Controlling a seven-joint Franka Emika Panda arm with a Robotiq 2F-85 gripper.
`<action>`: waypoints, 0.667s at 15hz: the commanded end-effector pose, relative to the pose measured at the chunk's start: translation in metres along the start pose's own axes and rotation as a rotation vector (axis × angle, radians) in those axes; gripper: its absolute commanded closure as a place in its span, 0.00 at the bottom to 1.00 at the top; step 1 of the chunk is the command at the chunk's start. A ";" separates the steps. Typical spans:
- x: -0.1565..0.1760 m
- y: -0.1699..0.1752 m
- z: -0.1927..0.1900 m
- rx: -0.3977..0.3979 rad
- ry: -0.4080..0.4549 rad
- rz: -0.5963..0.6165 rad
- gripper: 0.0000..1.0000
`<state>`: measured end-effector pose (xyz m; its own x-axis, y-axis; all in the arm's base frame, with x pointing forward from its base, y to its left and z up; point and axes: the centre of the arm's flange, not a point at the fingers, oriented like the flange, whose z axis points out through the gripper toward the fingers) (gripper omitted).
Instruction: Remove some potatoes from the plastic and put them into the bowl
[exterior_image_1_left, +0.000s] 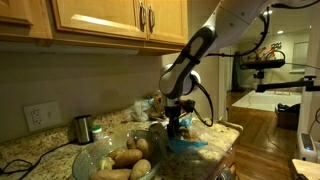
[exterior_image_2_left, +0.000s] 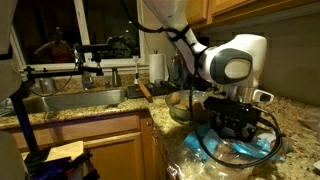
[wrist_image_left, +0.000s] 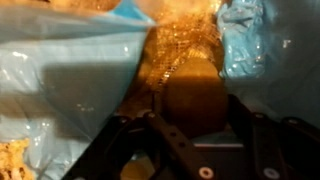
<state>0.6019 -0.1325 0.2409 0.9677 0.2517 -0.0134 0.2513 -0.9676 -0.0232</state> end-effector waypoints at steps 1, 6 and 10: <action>-0.008 0.001 -0.015 0.009 0.015 0.010 0.61; -0.016 -0.003 -0.019 0.039 -0.013 -0.003 0.61; -0.034 -0.011 -0.026 0.053 -0.058 -0.024 0.61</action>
<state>0.5956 -0.1310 0.2433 0.9638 0.2623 -0.0482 0.2599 -0.9643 -0.0517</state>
